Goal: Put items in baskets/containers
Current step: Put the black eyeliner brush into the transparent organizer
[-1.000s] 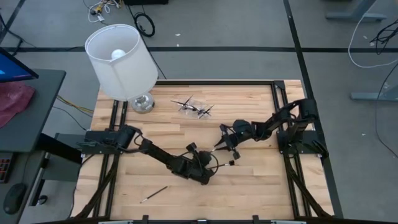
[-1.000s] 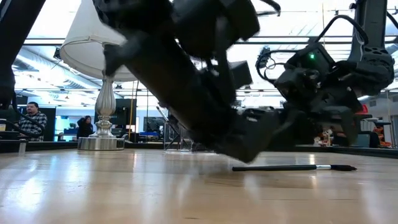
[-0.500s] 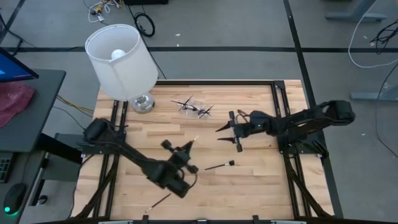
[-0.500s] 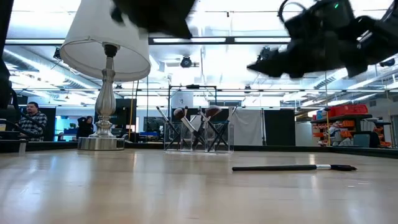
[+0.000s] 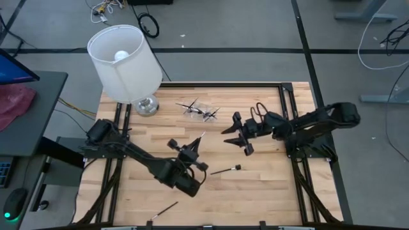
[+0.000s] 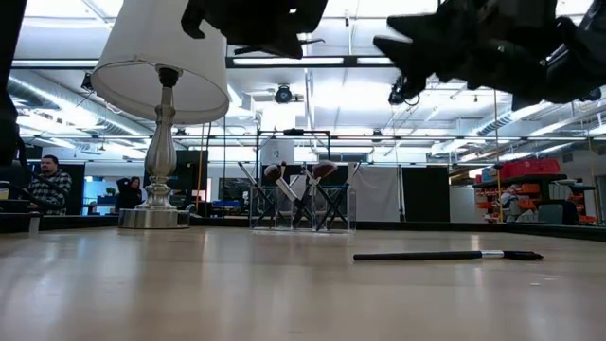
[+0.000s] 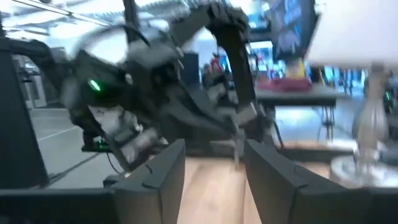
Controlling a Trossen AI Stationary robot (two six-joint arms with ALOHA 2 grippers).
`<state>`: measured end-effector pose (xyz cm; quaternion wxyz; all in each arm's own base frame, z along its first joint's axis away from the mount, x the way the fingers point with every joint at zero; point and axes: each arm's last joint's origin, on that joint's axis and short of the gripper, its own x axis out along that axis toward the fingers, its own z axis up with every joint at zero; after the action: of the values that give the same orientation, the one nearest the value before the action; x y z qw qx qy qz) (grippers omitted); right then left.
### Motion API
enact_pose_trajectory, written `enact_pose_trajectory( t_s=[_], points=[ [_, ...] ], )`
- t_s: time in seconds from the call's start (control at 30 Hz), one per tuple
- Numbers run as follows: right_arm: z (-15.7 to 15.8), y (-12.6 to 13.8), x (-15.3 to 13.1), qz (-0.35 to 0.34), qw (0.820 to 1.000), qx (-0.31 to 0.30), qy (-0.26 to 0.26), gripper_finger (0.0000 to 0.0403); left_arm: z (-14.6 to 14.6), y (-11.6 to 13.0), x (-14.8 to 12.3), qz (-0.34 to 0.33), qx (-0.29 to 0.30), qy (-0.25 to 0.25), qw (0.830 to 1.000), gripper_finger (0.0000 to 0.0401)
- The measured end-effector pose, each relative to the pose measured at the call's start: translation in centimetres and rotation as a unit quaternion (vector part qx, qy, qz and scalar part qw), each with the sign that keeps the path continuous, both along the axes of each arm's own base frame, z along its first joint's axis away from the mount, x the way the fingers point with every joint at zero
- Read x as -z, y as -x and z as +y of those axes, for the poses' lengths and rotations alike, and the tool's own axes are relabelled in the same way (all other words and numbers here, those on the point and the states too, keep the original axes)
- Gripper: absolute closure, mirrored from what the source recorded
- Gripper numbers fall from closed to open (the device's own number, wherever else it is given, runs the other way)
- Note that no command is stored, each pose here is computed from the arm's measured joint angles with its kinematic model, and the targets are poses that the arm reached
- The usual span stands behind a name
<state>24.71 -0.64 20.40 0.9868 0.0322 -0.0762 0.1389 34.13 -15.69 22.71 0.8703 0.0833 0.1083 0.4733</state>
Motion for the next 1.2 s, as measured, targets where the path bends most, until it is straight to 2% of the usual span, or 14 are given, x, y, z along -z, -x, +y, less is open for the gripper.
enact_pose_trajectory(
  t_s=[0.2, 0.47, 0.6, 0.8, 0.93, 1.2],
  points=[
    [-0.2, -1.9, 0.9, -0.004, 1.000, 0.008, -0.020, 0.0234, -0.9, -0.6, -0.4, 0.010, 0.022, 0.002, 1.000, 0.0385],
    [-0.1, -6.4, 0.7, 0.004, 0.998, -0.064, -0.018, 0.0234, -1.1, -1.5, -0.9, 0.038, 0.056, 0.008, 0.998, 0.0384],
    [0.2, -6.8, 0.8, 0.006, 0.995, -0.101, -0.010, 0.0234, -1.4, -1.4, -0.9, 0.042, 0.060, 0.005, 0.997, 0.0384],
    [0.3, -6.6, 0.4, -0.018, 0.994, -0.111, 0.005, 0.0237, -1.4, -1.4, -0.9, 0.046, 0.060, 0.002, 0.997, 0.0384],
    [0.3, -6.5, 0.2, -0.020, 0.991, -0.130, -0.007, 0.0258, -1.4, -1.4, -0.9, 0.045, 0.061, 0.003, 0.997, 0.0383],
    [0.2, -6.6, 0.5, 0.005, 0.991, -0.131, -0.038, 0.0329, -1.0, -1.7, -0.9, 0.049, 0.064, 0.011, 0.997, 0.0383]
  ],
)
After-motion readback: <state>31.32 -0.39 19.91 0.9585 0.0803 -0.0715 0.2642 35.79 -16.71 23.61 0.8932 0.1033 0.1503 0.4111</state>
